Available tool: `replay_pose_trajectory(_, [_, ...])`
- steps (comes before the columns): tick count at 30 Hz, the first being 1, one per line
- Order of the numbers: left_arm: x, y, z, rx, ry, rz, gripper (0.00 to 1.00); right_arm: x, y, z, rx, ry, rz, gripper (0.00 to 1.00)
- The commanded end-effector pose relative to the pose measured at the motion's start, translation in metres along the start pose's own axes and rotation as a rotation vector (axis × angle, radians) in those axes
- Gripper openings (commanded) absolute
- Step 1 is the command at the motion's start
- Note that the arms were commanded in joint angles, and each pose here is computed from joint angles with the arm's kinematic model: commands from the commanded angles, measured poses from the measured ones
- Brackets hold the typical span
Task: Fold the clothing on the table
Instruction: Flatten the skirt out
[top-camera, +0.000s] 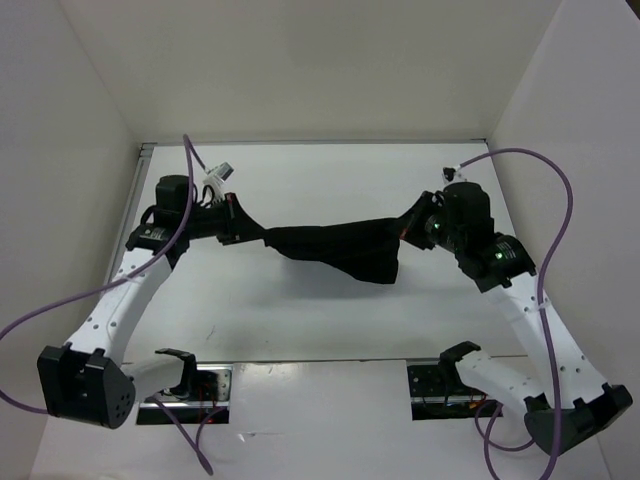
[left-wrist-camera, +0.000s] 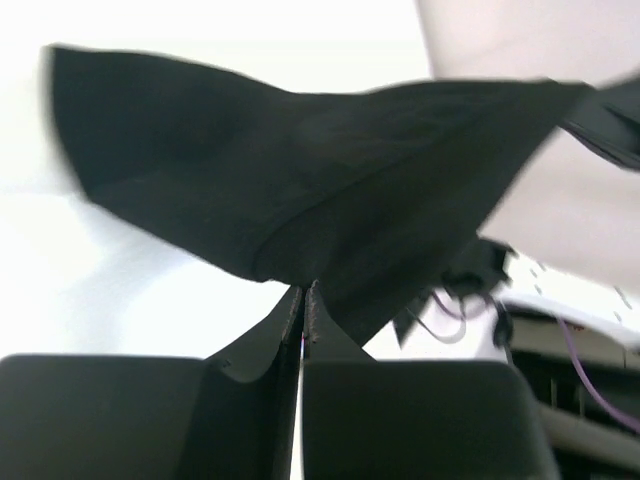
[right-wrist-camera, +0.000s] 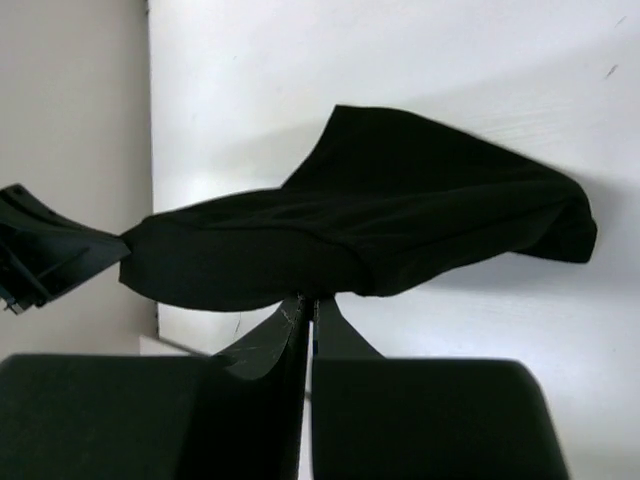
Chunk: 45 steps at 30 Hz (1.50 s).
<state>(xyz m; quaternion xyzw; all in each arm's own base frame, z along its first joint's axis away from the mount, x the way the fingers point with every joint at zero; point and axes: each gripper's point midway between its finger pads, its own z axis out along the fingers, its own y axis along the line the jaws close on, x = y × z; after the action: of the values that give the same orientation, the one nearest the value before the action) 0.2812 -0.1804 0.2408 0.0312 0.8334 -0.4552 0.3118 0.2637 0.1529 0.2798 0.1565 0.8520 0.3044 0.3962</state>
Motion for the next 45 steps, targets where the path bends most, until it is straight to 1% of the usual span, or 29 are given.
replay_pose_trajectory(1, [0.006, -0.046, -0.029, 0.167, 0.012, 0.12, 0.0, 0.01, 0.016, -0.034, -0.123, 0.028, -0.041, 0.0])
replay_pose_trajectory(4, [0.021, -0.07, -0.045, 0.268, 0.033, 0.138, 0.0, 0.029, 0.02, -0.056, -0.207, 0.064, -0.029, 0.0])
replay_pose_trajectory(8, [0.038, -0.1, -0.07, 0.358, 0.047, 0.157, 0.0, 0.039, 0.03, -0.09, -0.312, 0.052, -0.01, 0.0])
replay_pose_trajectory(10, [0.043, -0.115, -0.083, 0.398, 0.024, 0.188, 0.0, 0.045, 0.028, -0.098, -0.324, 0.059, 0.0, 0.0])
replay_pose_trajectory(12, [0.048, -0.121, -0.09, 0.417, 0.003, 0.172, 0.0, 0.048, 0.028, -0.103, -0.339, 0.061, 0.008, 0.0])
replay_pose_trajectory(14, [0.046, -0.117, -0.086, 0.396, -0.007, 0.146, 0.0, 0.054, 0.022, -0.095, -0.317, 0.083, 0.033, 0.0])
replay_pose_trajectory(17, [0.044, -0.088, -0.067, 0.304, 0.0, 0.061, 0.0, 0.056, 0.01, -0.074, -0.255, 0.094, 0.067, 0.0])
replay_pose_trajectory(19, [0.038, -0.057, -0.047, 0.196, 0.0, 0.0, 0.0, 0.06, 0.002, -0.056, -0.208, 0.113, 0.074, 0.0])
replay_pose_trajectory(20, [0.036, -0.045, -0.04, 0.154, 0.0, -0.016, 0.0, 0.055, -0.002, -0.045, -0.188, 0.089, 0.065, 0.0])
replay_pose_trajectory(21, [0.035, -0.023, -0.025, 0.095, 0.027, -0.066, 0.0, 0.054, -0.007, -0.03, -0.146, 0.103, 0.072, 0.0])
replay_pose_trajectory(22, [0.026, -0.005, -0.016, 0.021, 0.007, -0.066, 0.0, 0.051, -0.014, -0.018, -0.118, 0.097, 0.051, 0.0])
replay_pose_trajectory(24, [0.013, 0.023, 0.007, -0.053, 0.042, -0.119, 0.0, 0.04, -0.025, 0.015, -0.046, 0.092, 0.044, 0.0])
replay_pose_trajectory(26, [-0.005, 0.034, 0.022, -0.075, 0.044, -0.12, 0.0, 0.014, -0.025, 0.031, -0.014, 0.047, -0.013, 0.0])
replay_pose_trajectory(27, [-0.014, 0.052, 0.035, -0.108, 0.06, -0.145, 0.0, -0.003, -0.03, 0.041, 0.016, 0.018, -0.024, 0.0])
replay_pose_trajectory(28, [-0.027, 0.051, 0.04, -0.104, 0.053, -0.137, 0.0, -0.024, -0.026, 0.056, 0.04, 0.008, -0.04, 0.0])
replay_pose_trajectory(29, [-0.063, 0.036, 0.04, -0.088, -0.006, -0.068, 0.0, -0.039, -0.026, 0.063, 0.054, -0.011, -0.081, 0.0])
replay_pose_trajectory(30, [-0.073, 0.042, 0.05, -0.095, 0.007, -0.082, 0.0, -0.055, -0.022, 0.068, 0.057, -0.029, -0.096, 0.0])
replay_pose_trajectory(31, [-0.09, 0.04, 0.051, -0.093, -0.014, -0.072, 0.0, -0.086, -0.012, 0.075, 0.053, -0.072, -0.107, 0.0])
replay_pose_trajectory(32, [-0.106, 0.04, 0.048, -0.097, -0.034, -0.06, 0.0, -0.103, -0.009, 0.077, 0.052, -0.097, -0.135, 0.0])
replay_pose_trajectory(33, [-0.134, 0.027, 0.051, -0.069, -0.064, -0.022, 0.0, -0.135, 0.009, 0.067, 0.026, -0.166, -0.152, 0.0])
replay_pose_trajectory(34, [-0.151, 0.029, 0.045, -0.07, -0.091, -0.019, 0.0, -0.141, 0.002, 0.08, 0.053, -0.145, -0.155, 0.0])
replay_pose_trajectory(35, [-0.158, 0.029, 0.05, -0.056, -0.082, -0.021, 0.0, -0.151, 0.004, 0.082, 0.057, -0.155, -0.162, 0.0])
replay_pose_trajectory(36, [-0.18, 0.02, 0.041, -0.049, -0.124, 0.009, 0.0, -0.169, 0.015, 0.075, 0.042, -0.192, -0.18, 0.0])
replay_pose_trajectory(39, [-0.191, 0.02, 0.037, -0.031, -0.135, 0.016, 0.0, -0.174, 0.01, 0.085, 0.053, -0.174, -0.171, 0.0])
replay_pose_trajectory(40, [-0.191, 0.02, 0.037, -0.031, -0.135, 0.016, 0.0, -0.166, 0.007, 0.089, 0.05, -0.146, -0.167, 0.0])
replay_pose_trajectory(41, [-0.184, 0.019, 0.034, -0.034, -0.13, 0.009, 0.0, -0.16, 0.008, 0.088, 0.031, -0.134, -0.158, 0.0])
replay_pose_trajectory(42, [-0.178, 0.023, 0.035, -0.036, -0.125, 0.003, 0.0, -0.143, -0.008, 0.096, 0.057, -0.095, -0.135, 0.0])
replay_pose_trajectory(44, [-0.164, 0.028, 0.034, -0.038, -0.121, -0.001, 0.0, -0.122, -0.02, 0.099, 0.061, -0.053, -0.117, 0.0])
replay_pose_trajectory(45, [-0.135, 0.051, 0.042, -0.063, -0.071, -0.063, 0.0, -0.093, -0.04, 0.103, 0.088, 0.016, -0.086, 0.0])
